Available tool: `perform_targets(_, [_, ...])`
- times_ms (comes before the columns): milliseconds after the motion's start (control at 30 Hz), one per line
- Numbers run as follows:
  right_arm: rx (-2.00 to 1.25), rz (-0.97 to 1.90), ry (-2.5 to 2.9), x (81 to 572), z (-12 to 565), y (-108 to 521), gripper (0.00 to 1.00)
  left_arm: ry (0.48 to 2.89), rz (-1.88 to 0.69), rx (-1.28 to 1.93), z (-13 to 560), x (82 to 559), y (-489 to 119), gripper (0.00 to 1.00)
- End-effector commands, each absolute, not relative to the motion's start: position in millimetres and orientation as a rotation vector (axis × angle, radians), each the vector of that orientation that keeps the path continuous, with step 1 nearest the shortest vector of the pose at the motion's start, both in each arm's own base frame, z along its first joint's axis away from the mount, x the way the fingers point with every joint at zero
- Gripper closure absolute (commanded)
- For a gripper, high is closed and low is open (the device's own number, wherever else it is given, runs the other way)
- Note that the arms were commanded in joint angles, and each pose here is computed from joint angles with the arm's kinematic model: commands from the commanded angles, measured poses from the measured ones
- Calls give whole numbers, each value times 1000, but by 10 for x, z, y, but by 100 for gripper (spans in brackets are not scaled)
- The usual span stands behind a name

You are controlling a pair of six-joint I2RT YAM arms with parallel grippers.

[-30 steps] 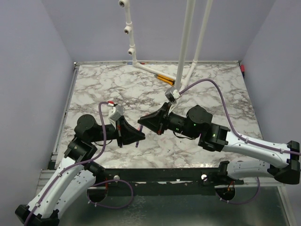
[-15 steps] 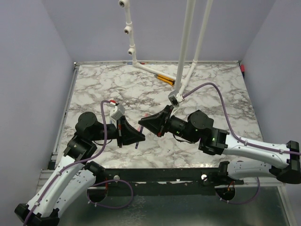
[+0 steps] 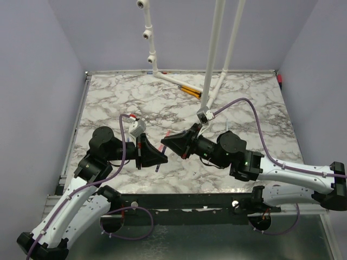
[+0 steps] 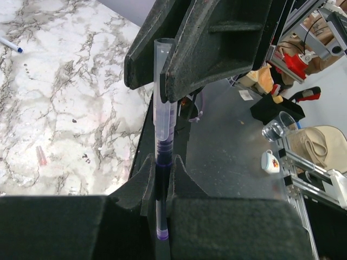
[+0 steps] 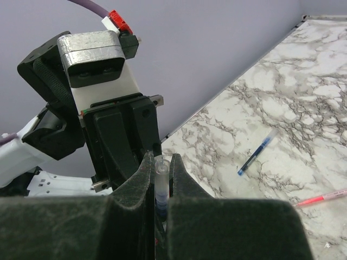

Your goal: Insert the pens into the pen caps

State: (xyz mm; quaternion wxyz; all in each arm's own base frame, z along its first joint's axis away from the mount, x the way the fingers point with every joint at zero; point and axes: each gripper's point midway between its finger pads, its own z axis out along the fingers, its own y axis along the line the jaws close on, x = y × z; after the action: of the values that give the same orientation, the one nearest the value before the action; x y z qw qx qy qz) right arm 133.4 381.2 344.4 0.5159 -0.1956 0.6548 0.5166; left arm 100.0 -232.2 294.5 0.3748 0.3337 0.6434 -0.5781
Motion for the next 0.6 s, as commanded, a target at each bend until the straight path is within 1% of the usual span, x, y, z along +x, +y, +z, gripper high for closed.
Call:
perform_targets(0, [-823, 1080, 1983, 785, 2109, 3706, 99, 1322, -1299, 760, 3745, 1281, -2262, 100])
perform_targets(67, [-786, 1056, 1968, 859, 2179, 3707, 99, 1332, -1307, 756, 3702, 1273, -2261, 100])
perform_targets(200, [-696, 991, 1928, 1053, 2442, 3715, 94, 1345, -1321, 751, 3630, 1234, -2251, 100])
perform_targets(267, [-662, 965, 1899, 1137, 2606, 3712, 88, 1354, -1339, 752, 3586, 1199, -2247, 100])
perform_targets(333, [-637, 954, 1860, 1199, 2773, 3714, 85, 1361, -1349, 752, 3545, 1163, -2237, 100])
perform_targets(433, [-581, 924, 1808, 1308, 3021, 3672, 73, 1387, -1347, 736, 3453, 1154, -2219, 100])
perform_targets(467, [-564, 916, 1790, 1341, 3100, 3648, 65, 1405, -1340, 730, 3402, 1167, -2215, 100])
perform_targets(533, [-546, 903, 1760, 1380, 3224, 3601, 58, 1445, -1326, 708, 3300, 1211, -2209, 100])
perform_targets(567, [-538, 895, 1748, 1398, 3275, 3573, 56, 1462, -1318, 695, 3257, 1238, -2206, 100])
